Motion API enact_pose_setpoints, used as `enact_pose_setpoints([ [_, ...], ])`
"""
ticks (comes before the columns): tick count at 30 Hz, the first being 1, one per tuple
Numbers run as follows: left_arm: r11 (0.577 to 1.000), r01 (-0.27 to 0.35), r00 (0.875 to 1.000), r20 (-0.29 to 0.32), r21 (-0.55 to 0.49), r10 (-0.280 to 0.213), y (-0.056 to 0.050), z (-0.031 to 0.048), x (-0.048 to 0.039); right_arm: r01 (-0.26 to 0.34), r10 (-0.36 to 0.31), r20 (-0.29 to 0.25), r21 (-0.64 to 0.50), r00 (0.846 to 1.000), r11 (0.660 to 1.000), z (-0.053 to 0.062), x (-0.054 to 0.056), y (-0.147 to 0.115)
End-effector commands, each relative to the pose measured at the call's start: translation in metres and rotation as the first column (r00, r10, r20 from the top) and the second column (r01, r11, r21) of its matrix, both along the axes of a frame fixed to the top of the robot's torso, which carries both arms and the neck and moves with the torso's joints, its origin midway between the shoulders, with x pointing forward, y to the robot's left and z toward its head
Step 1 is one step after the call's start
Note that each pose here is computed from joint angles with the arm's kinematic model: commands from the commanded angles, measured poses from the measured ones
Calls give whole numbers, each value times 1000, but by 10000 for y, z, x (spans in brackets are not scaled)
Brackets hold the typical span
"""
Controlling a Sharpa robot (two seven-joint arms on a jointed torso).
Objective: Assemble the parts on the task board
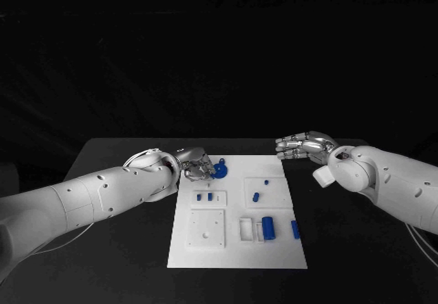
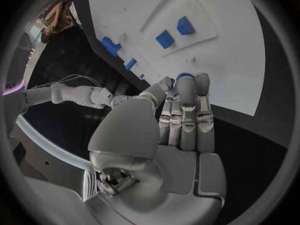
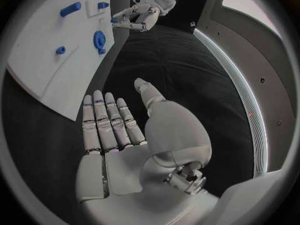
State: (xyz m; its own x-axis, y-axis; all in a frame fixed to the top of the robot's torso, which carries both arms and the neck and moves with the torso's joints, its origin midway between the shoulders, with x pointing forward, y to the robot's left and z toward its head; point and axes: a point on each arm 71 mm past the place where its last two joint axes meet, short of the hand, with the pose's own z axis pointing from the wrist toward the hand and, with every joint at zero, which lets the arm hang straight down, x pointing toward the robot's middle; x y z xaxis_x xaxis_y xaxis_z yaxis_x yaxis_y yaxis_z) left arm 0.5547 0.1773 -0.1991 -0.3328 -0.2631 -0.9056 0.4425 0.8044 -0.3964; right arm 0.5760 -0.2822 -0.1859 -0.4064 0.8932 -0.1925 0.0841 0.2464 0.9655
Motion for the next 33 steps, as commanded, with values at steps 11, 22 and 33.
enact_pose_setpoints([
  [11,1000,-7,1000,-29,13,7,81,-44,-10,-11,11,13,3,1000,1000,10,-2,18],
  [22,999,-10,999,-43,42,11,110,-142,-4,-12,12,12,4,1000,1000,7,1,26],
  [33,999,-7,998,-61,51,10,124,-178,-1,-13,13,12,4,1000,1000,7,1,26],
])
